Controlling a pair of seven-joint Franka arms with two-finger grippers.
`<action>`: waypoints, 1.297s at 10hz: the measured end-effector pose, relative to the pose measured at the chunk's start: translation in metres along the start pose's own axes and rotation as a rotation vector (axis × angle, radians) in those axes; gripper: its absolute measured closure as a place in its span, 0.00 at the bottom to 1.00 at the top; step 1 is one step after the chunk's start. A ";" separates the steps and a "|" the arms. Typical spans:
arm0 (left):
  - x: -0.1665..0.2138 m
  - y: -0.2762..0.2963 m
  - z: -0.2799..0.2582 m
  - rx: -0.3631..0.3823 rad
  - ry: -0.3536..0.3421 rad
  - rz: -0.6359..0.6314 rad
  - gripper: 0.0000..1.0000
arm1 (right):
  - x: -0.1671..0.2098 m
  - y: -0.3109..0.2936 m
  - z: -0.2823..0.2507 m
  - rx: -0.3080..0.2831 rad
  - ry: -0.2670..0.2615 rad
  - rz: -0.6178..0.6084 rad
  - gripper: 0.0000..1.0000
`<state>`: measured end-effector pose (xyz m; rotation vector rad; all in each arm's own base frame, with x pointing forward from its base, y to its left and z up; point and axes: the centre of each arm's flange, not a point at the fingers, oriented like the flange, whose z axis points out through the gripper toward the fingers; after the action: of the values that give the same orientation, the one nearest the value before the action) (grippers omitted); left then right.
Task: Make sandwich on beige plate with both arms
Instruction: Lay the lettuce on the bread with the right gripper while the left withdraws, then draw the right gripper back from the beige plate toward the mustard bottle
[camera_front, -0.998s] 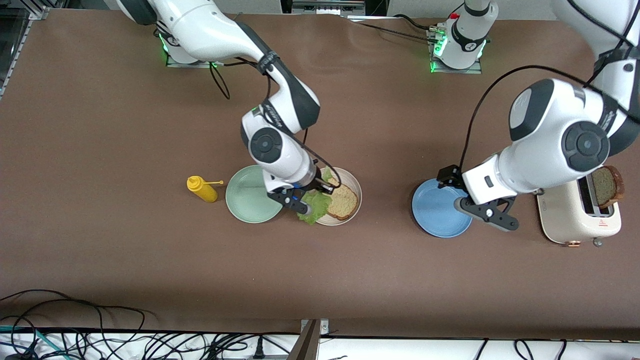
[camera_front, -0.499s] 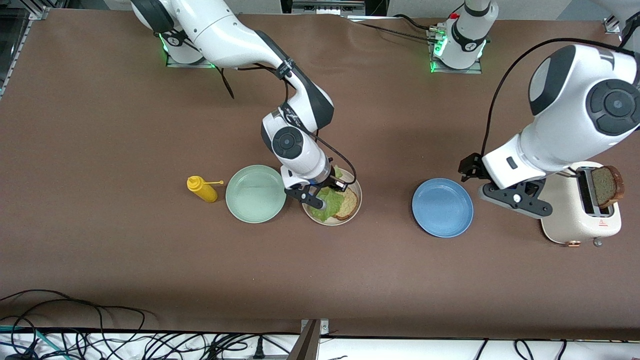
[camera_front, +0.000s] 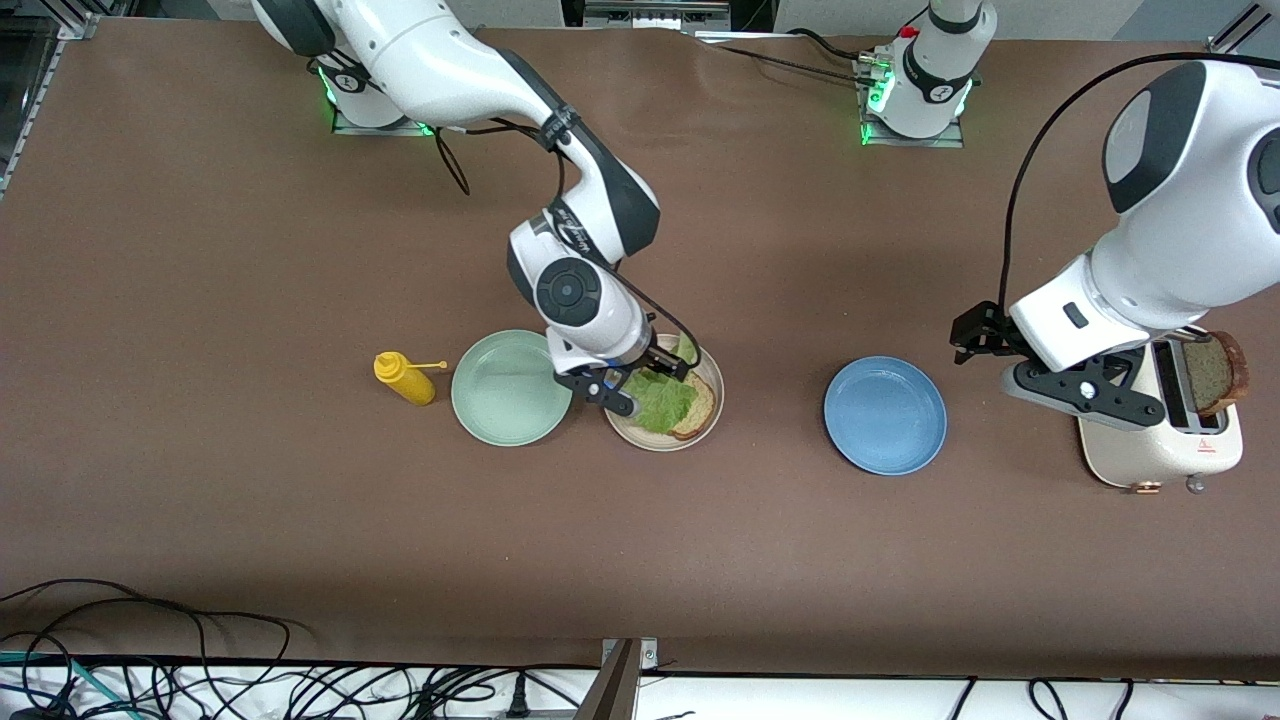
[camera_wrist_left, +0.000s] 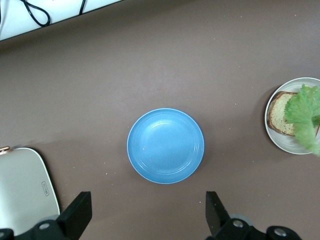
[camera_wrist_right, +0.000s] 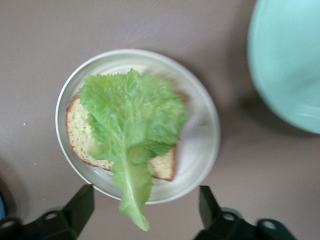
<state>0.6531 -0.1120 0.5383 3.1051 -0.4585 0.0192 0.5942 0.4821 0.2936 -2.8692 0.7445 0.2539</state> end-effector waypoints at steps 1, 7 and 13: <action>0.000 -0.002 0.000 0.000 0.000 -0.014 0.00 | 0.016 0.014 -0.029 -0.034 -0.016 0.011 0.00; -0.007 -0.035 0.002 0.000 -0.020 -0.093 0.00 | 0.140 0.159 -0.178 -0.146 -0.157 -0.174 0.00; -0.008 -0.035 0.002 -0.001 -0.023 -0.094 0.00 | 0.185 0.266 -0.245 -0.081 -0.114 -0.431 0.00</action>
<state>0.6558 -0.0759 0.5358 3.1253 -0.3116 -0.0168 0.6520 0.1178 0.4624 -2.9653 0.0884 0.3890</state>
